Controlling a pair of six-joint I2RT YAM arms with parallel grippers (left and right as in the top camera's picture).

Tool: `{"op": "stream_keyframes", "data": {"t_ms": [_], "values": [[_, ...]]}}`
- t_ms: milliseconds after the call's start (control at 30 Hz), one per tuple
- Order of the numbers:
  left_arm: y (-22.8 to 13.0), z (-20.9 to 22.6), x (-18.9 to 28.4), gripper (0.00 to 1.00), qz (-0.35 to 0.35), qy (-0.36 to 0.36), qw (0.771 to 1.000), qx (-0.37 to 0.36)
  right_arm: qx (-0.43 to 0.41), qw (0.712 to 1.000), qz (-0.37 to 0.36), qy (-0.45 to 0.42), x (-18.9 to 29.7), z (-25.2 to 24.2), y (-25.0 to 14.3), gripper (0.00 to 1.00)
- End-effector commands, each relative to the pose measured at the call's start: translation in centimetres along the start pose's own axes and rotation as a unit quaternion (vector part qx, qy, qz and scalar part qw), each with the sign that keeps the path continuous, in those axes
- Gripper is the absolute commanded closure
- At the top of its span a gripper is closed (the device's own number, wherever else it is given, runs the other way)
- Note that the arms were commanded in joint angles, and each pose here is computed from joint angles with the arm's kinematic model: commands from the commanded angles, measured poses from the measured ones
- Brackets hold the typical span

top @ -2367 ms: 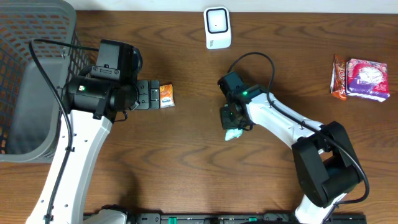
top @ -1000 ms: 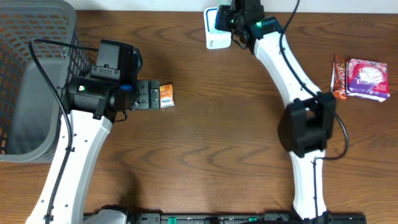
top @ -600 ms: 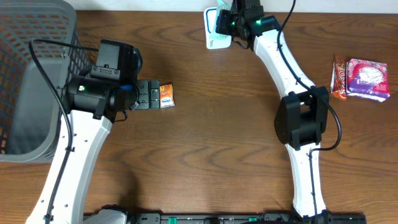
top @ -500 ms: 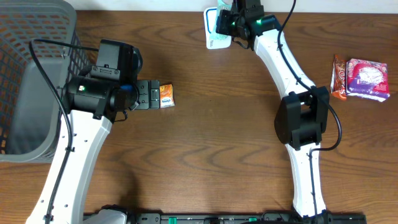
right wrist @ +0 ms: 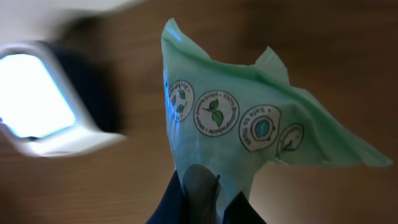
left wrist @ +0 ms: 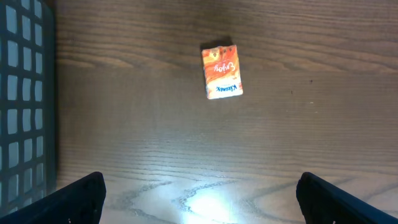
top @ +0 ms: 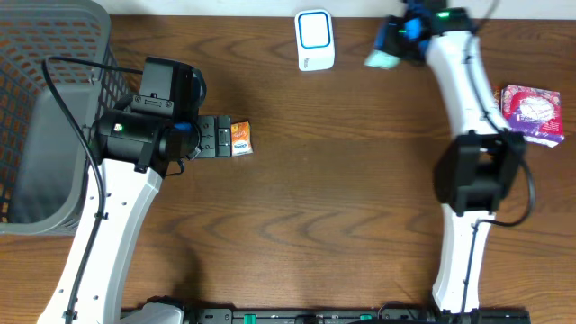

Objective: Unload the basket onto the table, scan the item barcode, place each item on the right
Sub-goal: 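Carry the pad right and lower it beside the other packages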

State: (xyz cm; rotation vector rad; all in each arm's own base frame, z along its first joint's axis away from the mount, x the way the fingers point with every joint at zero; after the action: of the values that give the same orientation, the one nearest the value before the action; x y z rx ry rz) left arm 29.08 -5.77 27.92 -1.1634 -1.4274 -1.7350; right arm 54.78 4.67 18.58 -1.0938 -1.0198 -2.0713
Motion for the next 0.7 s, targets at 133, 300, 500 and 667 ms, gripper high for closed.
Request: {"op": "stream_keyframes", "data": {"t_ms": [133, 300, 500, 667], "values": [[-0.1, 0.1, 0.1, 0.02, 0.001, 0.004, 1.000, 0.000, 0.109, 0.976, 0.010, -0.186, 4.2, -10.5, 2.7, 0.99], [-0.1, 0.1, 0.1, 0.02, 0.001, 0.004, 1.000, 0.000, 0.104, 0.966, 0.038, -0.234, 4.0, -15.1, 2.9, 0.99], [-0.1, 0.1, 0.1, 0.02, 0.001, 0.004, 1.000, 0.000, 0.097, 0.961, 0.068, -0.250, 2.6, -19.4, 2.4, 0.99], [-0.1, 0.1, 0.1, 0.02, 0.001, 0.004, 1.000, 0.000, 0.106, 0.958, 0.084, -0.253, 1.0, -21.2, 1.6, 0.99]]}}
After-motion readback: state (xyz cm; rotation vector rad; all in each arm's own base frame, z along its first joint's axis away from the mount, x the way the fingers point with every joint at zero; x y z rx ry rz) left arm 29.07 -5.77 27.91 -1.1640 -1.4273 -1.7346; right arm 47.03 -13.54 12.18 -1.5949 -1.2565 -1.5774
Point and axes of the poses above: each gripper's point midway between its finger pads, its own x axis back along the fingers, its own z axis along the line the jaws close on, y = z × x, the point moved 6 cm from there along x, back along the fingers, and after that the axes turned 15 degrees about -x, right-handed, at the moved point
